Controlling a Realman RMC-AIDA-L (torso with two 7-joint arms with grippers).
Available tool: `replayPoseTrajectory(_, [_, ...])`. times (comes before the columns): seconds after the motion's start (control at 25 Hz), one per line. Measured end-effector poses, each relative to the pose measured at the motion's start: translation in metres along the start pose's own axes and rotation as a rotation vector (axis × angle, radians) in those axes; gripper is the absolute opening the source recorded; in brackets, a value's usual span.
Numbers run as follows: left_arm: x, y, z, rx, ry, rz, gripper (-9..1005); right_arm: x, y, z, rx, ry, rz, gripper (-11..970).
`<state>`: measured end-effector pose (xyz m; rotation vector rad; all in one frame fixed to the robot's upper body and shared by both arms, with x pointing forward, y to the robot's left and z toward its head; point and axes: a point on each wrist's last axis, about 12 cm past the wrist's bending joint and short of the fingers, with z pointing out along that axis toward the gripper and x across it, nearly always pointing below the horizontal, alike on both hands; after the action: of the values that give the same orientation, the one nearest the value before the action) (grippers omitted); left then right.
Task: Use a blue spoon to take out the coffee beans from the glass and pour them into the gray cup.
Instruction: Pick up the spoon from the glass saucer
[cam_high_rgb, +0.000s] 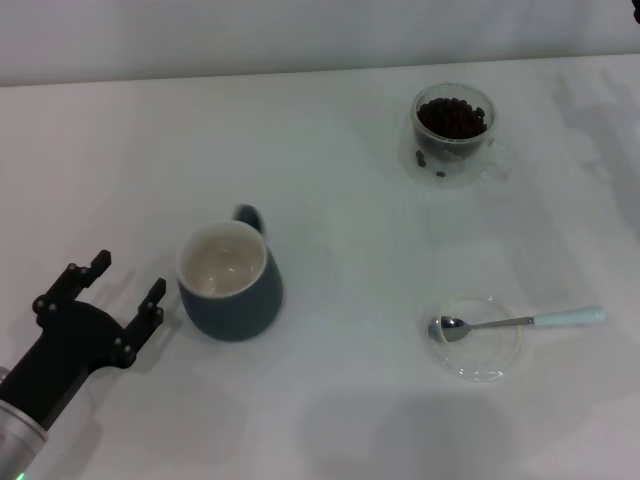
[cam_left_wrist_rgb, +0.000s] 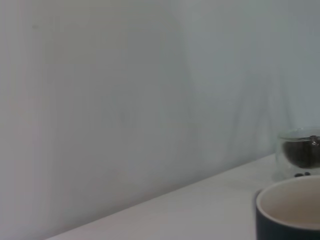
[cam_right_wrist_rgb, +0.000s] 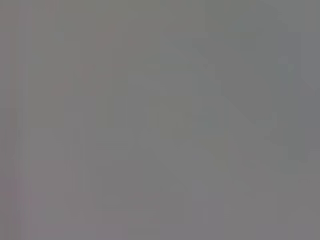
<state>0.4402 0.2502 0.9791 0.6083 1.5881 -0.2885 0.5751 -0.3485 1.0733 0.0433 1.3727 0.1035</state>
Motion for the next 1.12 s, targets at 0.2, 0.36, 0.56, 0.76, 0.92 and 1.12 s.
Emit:
replayPoseTrajectory(0.2, [0.001, 0.003, -0.001, -0.027, 0.004, -0.01, 683, -0.001, 0.0, -0.001, -0.001, -0.006, 0.0, 725])
replayPoseTrajectory(0.36, [0.001, 0.004, 0.001, -0.035, 0.006, -0.012, 683, -0.001, 0.0, -0.001, -0.004, -0.01, 0.002, 725])
replayPoseTrajectory(0.56, [-0.003, 0.006, 0.009, -0.025, -0.001, -0.004, 684, 0.0, 0.001, -0.002, -0.005, -0.01, 0.004, 725])
replayPoseTrajectory(0.76, [-0.005, 0.006, 0.016, -0.011, -0.006, 0.004, 684, 0.001, 0.002, -0.002, -0.006, -0.006, 0.009, 724])
replayPoseTrajectory(0.92, [-0.006, 0.006, 0.02, -0.003, -0.002, 0.009, 683, 0.001, 0.002, -0.002, -0.007, -0.006, 0.009, 724])
replayPoseTrajectory(1.12, [-0.007, 0.006, 0.02, -0.005, -0.003, 0.009, 679, 0.001, 0.002, -0.002, -0.007, -0.006, 0.009, 724])
